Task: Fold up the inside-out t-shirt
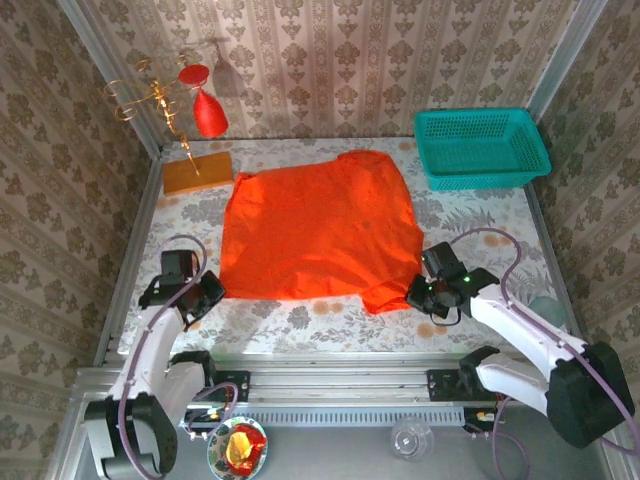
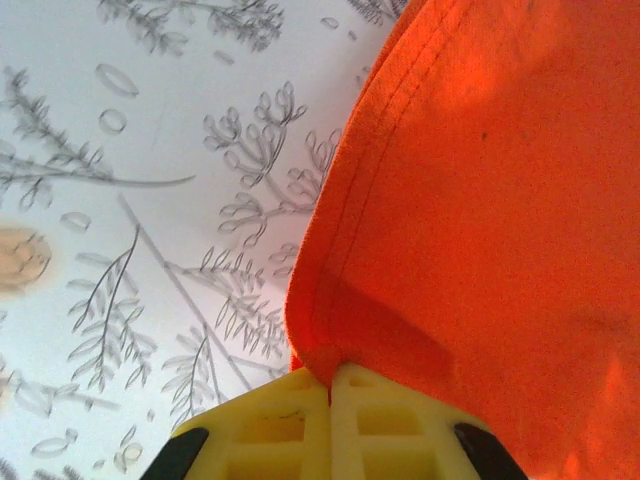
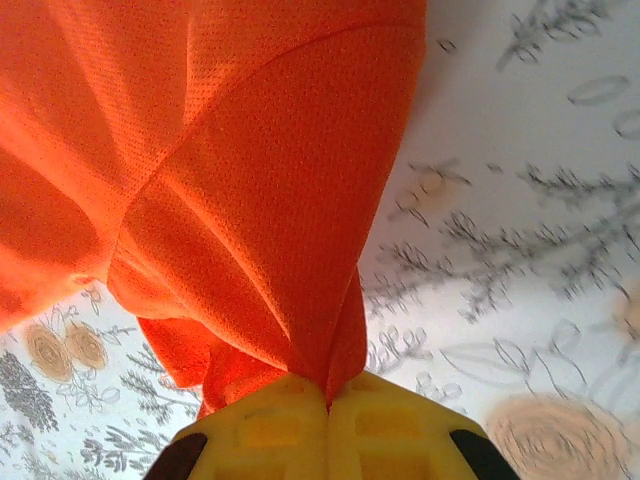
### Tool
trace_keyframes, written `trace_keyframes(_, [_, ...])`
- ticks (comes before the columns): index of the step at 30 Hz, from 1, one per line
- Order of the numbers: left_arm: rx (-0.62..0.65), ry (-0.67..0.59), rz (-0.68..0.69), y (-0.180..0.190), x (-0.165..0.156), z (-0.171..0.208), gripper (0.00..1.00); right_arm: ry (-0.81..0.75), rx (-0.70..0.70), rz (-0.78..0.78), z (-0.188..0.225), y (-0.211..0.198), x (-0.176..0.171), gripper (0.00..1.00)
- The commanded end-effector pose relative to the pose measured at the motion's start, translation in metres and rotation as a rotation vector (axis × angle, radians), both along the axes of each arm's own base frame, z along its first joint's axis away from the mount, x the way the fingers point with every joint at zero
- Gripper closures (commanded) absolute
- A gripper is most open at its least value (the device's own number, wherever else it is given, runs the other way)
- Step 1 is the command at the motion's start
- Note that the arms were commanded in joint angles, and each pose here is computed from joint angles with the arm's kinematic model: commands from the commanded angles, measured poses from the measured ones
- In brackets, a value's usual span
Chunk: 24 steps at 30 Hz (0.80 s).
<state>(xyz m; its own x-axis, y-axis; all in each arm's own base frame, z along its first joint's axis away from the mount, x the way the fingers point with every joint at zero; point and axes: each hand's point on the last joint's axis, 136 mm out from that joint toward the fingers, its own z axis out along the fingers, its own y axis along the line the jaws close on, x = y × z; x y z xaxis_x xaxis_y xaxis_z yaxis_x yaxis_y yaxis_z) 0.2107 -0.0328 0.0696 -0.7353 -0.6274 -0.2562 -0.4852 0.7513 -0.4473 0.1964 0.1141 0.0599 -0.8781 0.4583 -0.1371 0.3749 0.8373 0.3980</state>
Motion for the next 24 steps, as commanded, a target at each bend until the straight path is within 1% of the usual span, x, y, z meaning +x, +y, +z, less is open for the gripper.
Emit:
trace_keyframes(1, [0.013,0.015,0.048,0.004,-0.013,0.012,0.95,0.016,-0.055,-0.041,0.012,-0.012,-0.017,1.0])
trace_keyframes(3, [0.045,0.005,0.061,0.01,-0.016,0.024,0.95,0.014,-0.079,-0.053,0.02,-0.019,-0.024,1.0])
trace_keyframes(4, [0.056,0.01,0.064,0.012,-0.019,0.026,0.92,0.016,-0.093,-0.063,0.022,-0.023,-0.027,1.0])
trace_keyframes(5, [0.065,0.018,0.068,0.013,-0.022,0.027,0.87,0.014,-0.102,-0.074,0.023,-0.027,-0.031,1.0])
trace_keyframes(6, [0.068,0.027,0.078,0.014,-0.025,0.027,0.77,0.015,-0.106,-0.088,0.022,-0.03,-0.034,1.0])
trace_keyframes(7, [0.063,0.037,0.092,0.015,-0.028,0.026,0.67,0.019,-0.101,-0.092,0.021,-0.03,-0.037,0.93])
trace_keyframes(8, [0.056,0.039,0.105,0.015,-0.03,0.026,0.61,0.025,-0.088,-0.094,0.02,-0.03,-0.04,0.8])
trace_keyframes(9, [0.051,0.036,0.117,0.015,-0.032,0.027,0.57,0.031,-0.081,-0.097,0.02,-0.029,-0.043,0.71])
trace_keyframes(11, [0.056,0.004,0.131,0.017,-0.031,0.036,0.5,0.023,-0.082,-0.102,0.027,-0.03,-0.043,0.61])
trace_keyframes(13, [0.068,-0.045,0.108,0.017,-0.025,0.049,0.48,-0.011,-0.102,-0.1,0.039,-0.033,-0.039,0.55])
trace_keyframes(16, [0.041,-0.102,-0.015,0.0,-0.01,0.065,0.52,-0.043,-0.134,-0.063,0.052,-0.031,-0.027,0.52])
trace_keyframes(17, [0.031,-0.097,-0.058,-0.008,-0.006,0.065,0.53,-0.043,-0.145,-0.043,0.054,-0.029,-0.022,0.51])
trace_keyframes(20, [0.05,-0.062,-0.19,-0.032,0.006,0.057,0.54,-0.059,-0.101,0.07,0.052,-0.003,0.001,0.47])
trace_keyframes(22, [0.062,-0.028,-0.268,-0.049,0.014,0.045,0.54,-0.059,-0.055,0.139,0.047,0.017,0.015,0.45])
trace_keyframes(24, [0.049,0.02,-0.309,-0.061,0.019,0.026,0.54,-0.036,-0.034,0.187,0.036,0.031,0.024,0.41])
